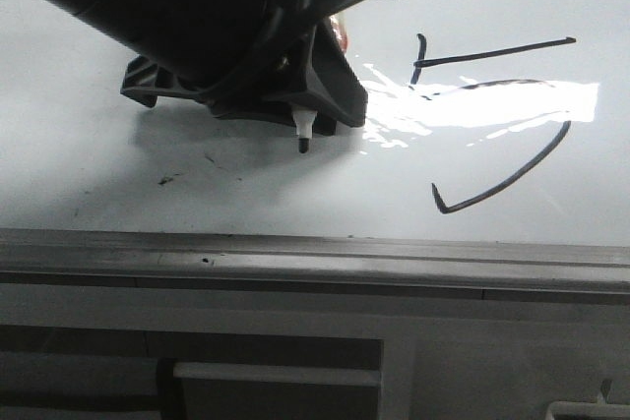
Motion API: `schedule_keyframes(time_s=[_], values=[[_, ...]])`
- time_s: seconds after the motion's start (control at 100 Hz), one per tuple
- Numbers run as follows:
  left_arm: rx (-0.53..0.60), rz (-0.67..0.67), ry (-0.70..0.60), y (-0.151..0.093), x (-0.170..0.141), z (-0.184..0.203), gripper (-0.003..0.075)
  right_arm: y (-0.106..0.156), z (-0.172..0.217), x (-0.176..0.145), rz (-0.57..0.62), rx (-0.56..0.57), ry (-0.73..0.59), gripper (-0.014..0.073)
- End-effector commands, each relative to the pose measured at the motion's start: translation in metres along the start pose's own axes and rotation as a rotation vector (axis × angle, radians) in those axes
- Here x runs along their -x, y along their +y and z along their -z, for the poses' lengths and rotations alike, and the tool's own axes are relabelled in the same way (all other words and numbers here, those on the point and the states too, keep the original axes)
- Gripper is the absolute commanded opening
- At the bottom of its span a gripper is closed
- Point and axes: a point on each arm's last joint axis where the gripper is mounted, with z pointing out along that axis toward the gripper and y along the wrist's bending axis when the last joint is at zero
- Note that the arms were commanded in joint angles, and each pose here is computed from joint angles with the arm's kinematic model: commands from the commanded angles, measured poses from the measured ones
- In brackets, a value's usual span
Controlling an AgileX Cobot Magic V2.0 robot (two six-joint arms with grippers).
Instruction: Write number 5 on whiteboard
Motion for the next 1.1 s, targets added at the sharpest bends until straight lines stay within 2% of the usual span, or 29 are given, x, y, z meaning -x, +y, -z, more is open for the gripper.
schedule_keyframes(time_s=[0.0, 0.09, 0.26, 0.34, 1.09], values=[[0.032, 0.047, -0.126, 0.007, 0.019, 0.002, -0.0014, -0.004, 0.003, 0.013, 0.018, -0.008, -0.083, -0.006], [0.043, 0.067, -0.132, 0.012, 0.021, 0.003, 0.003, -0.004, 0.003, 0.013, 0.018, -0.008, -0.083, -0.006], [0.058, 0.084, -0.133, 0.019, 0.024, 0.004, 0.0195, -0.004, 0.003, 0.013, 0.018, -0.008, -0.083, -0.006], [0.058, 0.084, -0.133, 0.019, 0.024, 0.004, 0.0236, -0.004, 0.003, 0.013, 0.018, -0.008, -0.083, -0.006], [0.058, 0.084, -0.133, 0.019, 0.024, 0.004, 0.0254, -0.004, 0.003, 0.013, 0.018, -0.008, -0.083, -0.006]])
